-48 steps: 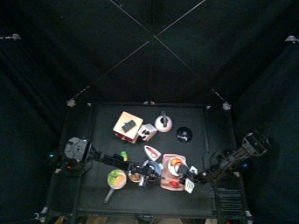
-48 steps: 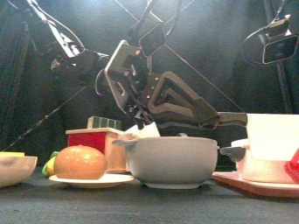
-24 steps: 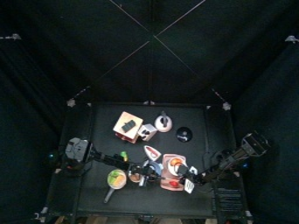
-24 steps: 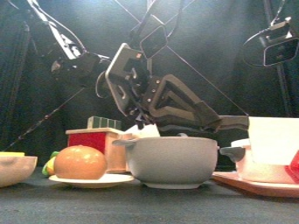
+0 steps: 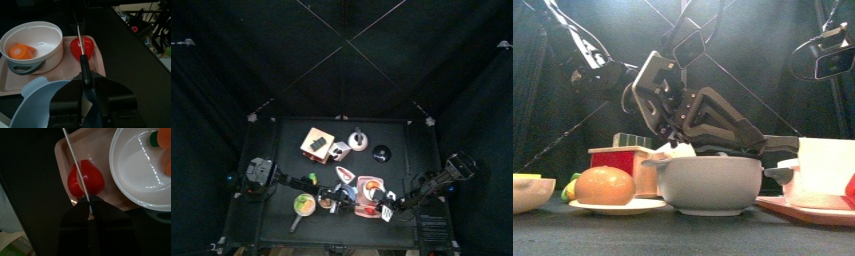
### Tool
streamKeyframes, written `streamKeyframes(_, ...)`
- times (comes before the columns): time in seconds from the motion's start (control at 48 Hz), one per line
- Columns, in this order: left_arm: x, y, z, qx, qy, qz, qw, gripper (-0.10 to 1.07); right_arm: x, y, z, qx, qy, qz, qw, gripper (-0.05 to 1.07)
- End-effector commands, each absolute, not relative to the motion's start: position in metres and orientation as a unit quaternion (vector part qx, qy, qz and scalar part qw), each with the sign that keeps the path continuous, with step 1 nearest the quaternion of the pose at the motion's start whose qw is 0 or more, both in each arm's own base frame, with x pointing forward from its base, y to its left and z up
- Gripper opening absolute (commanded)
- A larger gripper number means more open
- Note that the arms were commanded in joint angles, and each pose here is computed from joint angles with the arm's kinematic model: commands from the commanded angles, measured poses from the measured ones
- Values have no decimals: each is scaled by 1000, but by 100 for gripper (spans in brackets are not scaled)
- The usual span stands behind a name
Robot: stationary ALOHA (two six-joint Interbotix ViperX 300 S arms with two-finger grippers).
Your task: Cut apple
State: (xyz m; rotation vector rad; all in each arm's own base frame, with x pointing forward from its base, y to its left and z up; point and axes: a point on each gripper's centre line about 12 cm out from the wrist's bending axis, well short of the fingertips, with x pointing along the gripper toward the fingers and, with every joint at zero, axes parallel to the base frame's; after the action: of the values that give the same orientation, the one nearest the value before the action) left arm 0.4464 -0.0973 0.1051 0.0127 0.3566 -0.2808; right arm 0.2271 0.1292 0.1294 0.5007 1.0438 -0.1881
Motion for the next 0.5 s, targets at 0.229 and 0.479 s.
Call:
streamKeyframes(0.229,446,-107,110,10,170,-151,974,55,225,130,125,237,500,-96,828,27)
streamKeyframes(0.479,446,-108,108,10,172,-152,973,55,226,131,123,235,502,-97,827,27)
